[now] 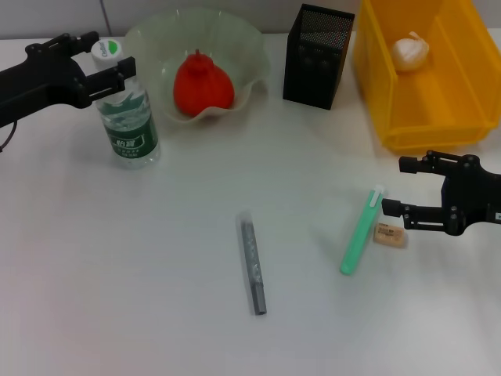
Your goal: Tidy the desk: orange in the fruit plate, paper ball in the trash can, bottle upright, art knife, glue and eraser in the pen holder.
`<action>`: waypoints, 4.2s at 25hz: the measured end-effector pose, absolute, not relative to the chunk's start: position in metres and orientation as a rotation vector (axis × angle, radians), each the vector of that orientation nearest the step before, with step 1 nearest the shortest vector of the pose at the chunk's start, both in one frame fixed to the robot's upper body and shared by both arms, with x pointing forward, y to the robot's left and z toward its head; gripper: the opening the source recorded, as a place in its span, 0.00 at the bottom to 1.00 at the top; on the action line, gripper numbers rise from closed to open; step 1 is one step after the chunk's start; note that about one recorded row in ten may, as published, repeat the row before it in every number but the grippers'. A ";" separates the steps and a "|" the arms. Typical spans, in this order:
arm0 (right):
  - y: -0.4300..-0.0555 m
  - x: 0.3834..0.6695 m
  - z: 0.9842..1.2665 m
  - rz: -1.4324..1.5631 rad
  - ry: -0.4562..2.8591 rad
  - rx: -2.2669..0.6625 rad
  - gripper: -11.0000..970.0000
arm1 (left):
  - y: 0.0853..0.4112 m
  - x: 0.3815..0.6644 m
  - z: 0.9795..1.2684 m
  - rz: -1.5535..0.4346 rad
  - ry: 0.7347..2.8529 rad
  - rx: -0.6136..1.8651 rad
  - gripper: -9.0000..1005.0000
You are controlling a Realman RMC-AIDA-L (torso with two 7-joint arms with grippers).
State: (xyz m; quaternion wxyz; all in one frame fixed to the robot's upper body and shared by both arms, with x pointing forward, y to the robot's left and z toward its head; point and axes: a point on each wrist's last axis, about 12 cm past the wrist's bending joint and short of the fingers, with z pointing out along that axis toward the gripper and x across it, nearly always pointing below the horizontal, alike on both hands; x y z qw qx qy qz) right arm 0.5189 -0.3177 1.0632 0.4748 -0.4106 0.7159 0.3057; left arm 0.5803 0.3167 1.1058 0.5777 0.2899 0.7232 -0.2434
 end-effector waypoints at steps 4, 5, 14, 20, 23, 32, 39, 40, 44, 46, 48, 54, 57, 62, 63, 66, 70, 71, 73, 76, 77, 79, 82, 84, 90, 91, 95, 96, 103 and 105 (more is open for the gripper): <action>-0.318 0.519 1.063 0.749 1.753 -1.002 0.81 | 0.317 0.580 1.106 -0.573 1.690 0.682 0.64; -0.318 0.519 1.063 0.750 1.753 -1.001 0.81 | 0.317 0.580 1.106 -0.572 1.690 0.682 0.68; -0.317 0.519 1.063 0.759 1.754 -0.993 0.81 | 0.339 0.563 1.138 -0.764 1.488 0.538 0.81; -0.317 0.520 1.065 0.774 1.763 -0.974 0.81 | 0.340 0.539 1.161 -1.091 1.410 0.639 0.81; -0.316 0.521 1.066 0.783 1.766 -0.968 0.81 | 0.329 0.531 1.158 -1.201 1.433 0.724 0.81; -0.313 0.527 1.072 0.813 1.769 -0.957 0.81 | 0.287 0.511 1.100 -1.161 1.607 0.941 0.81; -0.314 0.528 1.073 0.820 1.779 -0.946 0.81 | 0.284 0.498 1.064 -1.044 1.615 0.996 0.80; -0.314 0.528 1.073 0.821 1.780 -0.945 0.81 | 0.285 0.495 1.059 -1.016 1.612 1.016 0.80; -0.314 0.528 1.073 0.823 1.782 -0.942 0.81 | 0.286 0.487 1.046 -0.937 1.617 1.061 0.80; -0.314 0.529 1.074 0.824 1.783 -0.941 0.81 | 0.286 0.486 1.044 -0.927 1.622 1.068 0.80; -0.314 0.529 1.074 0.827 1.784 -0.939 0.81 | 0.285 0.485 1.041 -0.918 1.634 1.085 0.80; -0.312 0.530 1.078 0.859 1.786 -0.934 0.81 | 0.282 0.482 1.033 -0.907 1.671 1.140 0.80; -0.312 0.534 1.099 0.936 1.786 -0.927 0.81 | 0.281 0.482 1.034 -0.911 1.666 1.138 0.80; -0.305 0.551 1.159 1.011 1.982 -0.933 0.81 | 0.278 0.484 1.035 -0.912 1.656 1.135 0.80; -0.300 0.555 1.170 0.997 2.040 -0.951 0.81 | 0.277 0.484 1.035 -0.912 1.655 1.134 0.80; -0.287 0.566 1.197 0.942 2.218 -0.984 0.81 | 0.276 0.486 1.035 -0.911 1.651 1.137 0.80; -0.270 0.579 1.221 0.857 2.399 -1.046 0.81 | 0.275 0.487 1.036 -0.913 1.649 1.138 0.80; -0.265 0.582 1.226 0.824 2.441 -1.057 0.81 | 0.275 0.487 1.036 -0.913 1.648 1.137 0.80; -0.258 0.590 1.230 0.763 2.511 -1.054 0.81 | 0.274 0.487 1.036 -0.914 1.647 1.137 0.80; -0.247 0.599 1.234 0.709 2.614 -1.013 0.81 | 0.274 0.488 1.036 -0.914 1.645 1.136 0.80; -0.243 0.602 1.235 0.698 2.647 -1.000 0.81 | 0.273 0.488 1.036 -0.913 1.644 1.135 0.80; -0.234 0.606 1.234 0.663 2.719 -0.984 0.81 | 0.272 0.490 1.037 -0.915 1.642 1.135 0.80; -0.216 0.611 1.226 0.554 2.836 -0.988 0.81 | 0.271 0.491 1.038 -0.919 1.640 1.134 0.80; -0.205 0.614 1.220 0.470 2.888 -0.988 0.81 | 0.270 0.492 1.038 -0.921 1.639 1.134 0.80; -0.178 0.623 1.203 0.233 2.957 -0.980 0.81 | 0.269 0.492 1.039 -0.922 1.634 1.127 0.80; -0.170 0.625 1.199 0.205 2.969 -0.991 0.81 | 0.269 0.493 1.039 -0.921 1.634 1.126 0.80; -0.161 0.626 1.195 0.192 2.982 -0.996 0.81 | 0.269 0.494 1.040 -0.918 1.629 1.120 0.80; -0.158 0.627 1.189 0.188 2.990 -0.982 0.81 | 0.269 0.494 1.040 -0.916 1.628 1.117 0.80; -0.155 0.625 1.172 0.200 3.034 -0.946 0.81 | 0.269 0.494 1.040 -0.915 1.628 1.115 0.80; -0.155 0.625 1.168 0.204 3.039 -0.923 0.81 | 0.269 0.494 1.040 -0.914 1.628 1.115 0.80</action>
